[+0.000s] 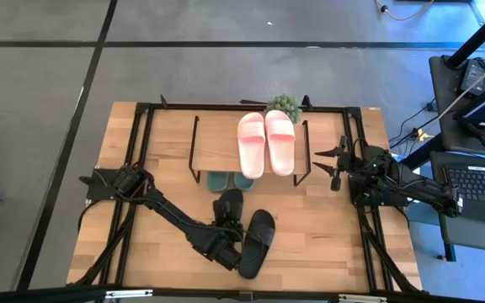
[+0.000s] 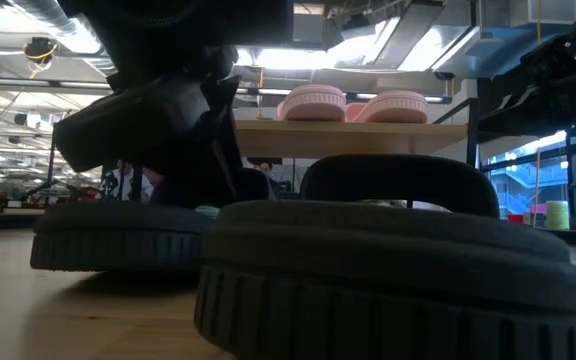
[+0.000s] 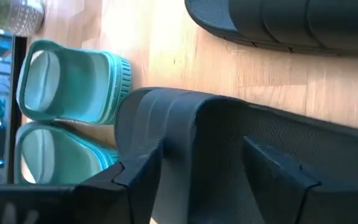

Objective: Pick and place slides into the shelf
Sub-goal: Put the left black slide under the shelf

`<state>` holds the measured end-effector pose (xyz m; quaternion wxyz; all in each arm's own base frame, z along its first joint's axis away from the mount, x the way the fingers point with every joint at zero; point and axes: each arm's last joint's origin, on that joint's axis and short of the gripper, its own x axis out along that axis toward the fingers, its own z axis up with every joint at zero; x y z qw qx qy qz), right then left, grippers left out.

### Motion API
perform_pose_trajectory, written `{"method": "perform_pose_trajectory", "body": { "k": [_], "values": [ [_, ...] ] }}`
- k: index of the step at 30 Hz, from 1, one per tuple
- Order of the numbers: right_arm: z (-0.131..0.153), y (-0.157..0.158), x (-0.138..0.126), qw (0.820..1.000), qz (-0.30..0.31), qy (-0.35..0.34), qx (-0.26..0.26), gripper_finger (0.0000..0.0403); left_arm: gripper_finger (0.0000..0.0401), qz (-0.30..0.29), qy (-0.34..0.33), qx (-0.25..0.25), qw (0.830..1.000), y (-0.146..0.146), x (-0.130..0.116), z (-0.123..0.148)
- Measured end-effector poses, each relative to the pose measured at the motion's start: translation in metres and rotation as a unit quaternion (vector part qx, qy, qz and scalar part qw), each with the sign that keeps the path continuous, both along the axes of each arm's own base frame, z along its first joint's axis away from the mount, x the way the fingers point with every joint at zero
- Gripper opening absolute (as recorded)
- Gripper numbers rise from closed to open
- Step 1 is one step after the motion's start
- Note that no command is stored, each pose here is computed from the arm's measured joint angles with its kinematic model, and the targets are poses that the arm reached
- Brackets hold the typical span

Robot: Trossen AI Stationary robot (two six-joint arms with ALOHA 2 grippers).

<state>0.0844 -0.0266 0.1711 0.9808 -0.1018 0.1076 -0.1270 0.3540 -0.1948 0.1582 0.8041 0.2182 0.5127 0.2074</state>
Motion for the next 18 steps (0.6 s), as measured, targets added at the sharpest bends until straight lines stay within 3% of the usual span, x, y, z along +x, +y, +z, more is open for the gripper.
{"method": "perform_pose_trajectory", "body": {
  "k": [7, 18],
  "values": [
    [0.0, 0.0, 0.0, 1.0, 0.0, 0.0, 0.0, 0.0157, 0.0219, -0.011, 0.02, 0.013, 1.0, 0.002, -0.001, 0.0],
    [0.0, 0.0, 0.0, 1.0, 0.0, 0.0, 0.0, 0.0157, 0.0218, 0.024, 0.032, 0.026, 0.999, 0.021, 0.003, 0.0]
  ]
}}
